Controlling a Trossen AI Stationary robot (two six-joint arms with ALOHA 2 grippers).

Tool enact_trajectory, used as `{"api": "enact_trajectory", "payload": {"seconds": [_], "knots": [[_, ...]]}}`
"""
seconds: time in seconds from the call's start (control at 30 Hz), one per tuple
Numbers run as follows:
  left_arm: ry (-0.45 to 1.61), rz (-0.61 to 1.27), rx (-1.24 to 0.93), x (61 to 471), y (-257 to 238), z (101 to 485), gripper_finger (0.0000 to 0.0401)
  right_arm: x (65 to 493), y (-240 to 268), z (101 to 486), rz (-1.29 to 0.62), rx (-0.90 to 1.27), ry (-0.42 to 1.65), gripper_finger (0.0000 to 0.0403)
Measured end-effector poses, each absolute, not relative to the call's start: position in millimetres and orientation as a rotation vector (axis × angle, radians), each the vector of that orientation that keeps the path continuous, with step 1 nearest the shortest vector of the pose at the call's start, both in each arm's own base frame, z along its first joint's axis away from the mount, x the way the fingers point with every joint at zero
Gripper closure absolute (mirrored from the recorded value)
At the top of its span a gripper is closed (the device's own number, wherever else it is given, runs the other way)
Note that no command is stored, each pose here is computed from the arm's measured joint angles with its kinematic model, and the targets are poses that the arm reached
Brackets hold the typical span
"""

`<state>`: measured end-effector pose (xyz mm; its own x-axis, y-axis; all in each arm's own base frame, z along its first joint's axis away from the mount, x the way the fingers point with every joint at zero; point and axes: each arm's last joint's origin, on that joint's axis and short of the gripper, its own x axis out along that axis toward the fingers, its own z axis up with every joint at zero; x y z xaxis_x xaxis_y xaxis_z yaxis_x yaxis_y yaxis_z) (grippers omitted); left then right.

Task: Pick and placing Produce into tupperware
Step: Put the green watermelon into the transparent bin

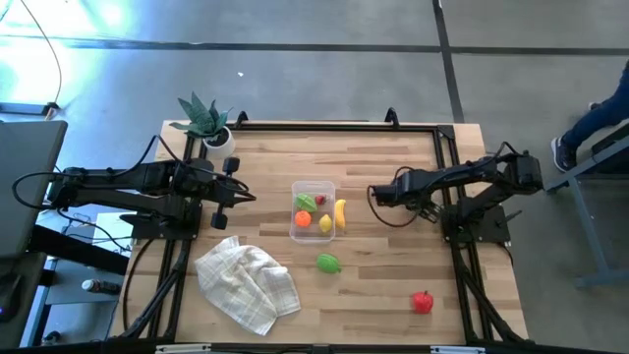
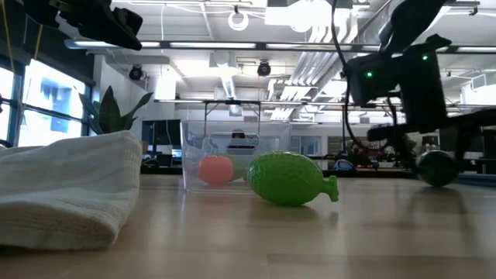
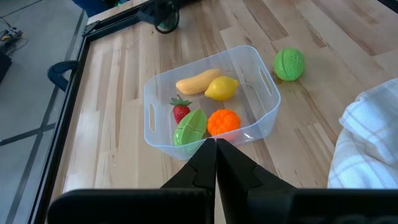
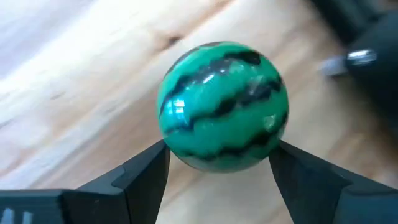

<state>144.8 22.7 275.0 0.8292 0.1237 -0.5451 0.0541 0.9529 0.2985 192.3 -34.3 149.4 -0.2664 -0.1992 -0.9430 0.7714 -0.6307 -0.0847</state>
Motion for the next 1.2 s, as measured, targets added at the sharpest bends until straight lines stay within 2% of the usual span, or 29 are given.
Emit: {"api": "enact_trajectory", "payload": {"seconds": [0.27,0.8,0.93,1.2], "knots": [[0.594,0.038,0.311,145,23,275,0.0398,208,-53,147,-1.735,1.334,0.7,0.0142],[0.594,0.037,0.311,145,23,275,0.0398,211,-62,147,-1.654,1.264,0.717,0.0142],[0.594,0.037,0.311,145,23,275,0.0398,216,-73,148,-1.609,1.274,0.651,0.0142],[0.594,0.037,0.311,145,23,275,0.0398,208,-94,148,-1.616,1.245,0.693,0.0142]]}}
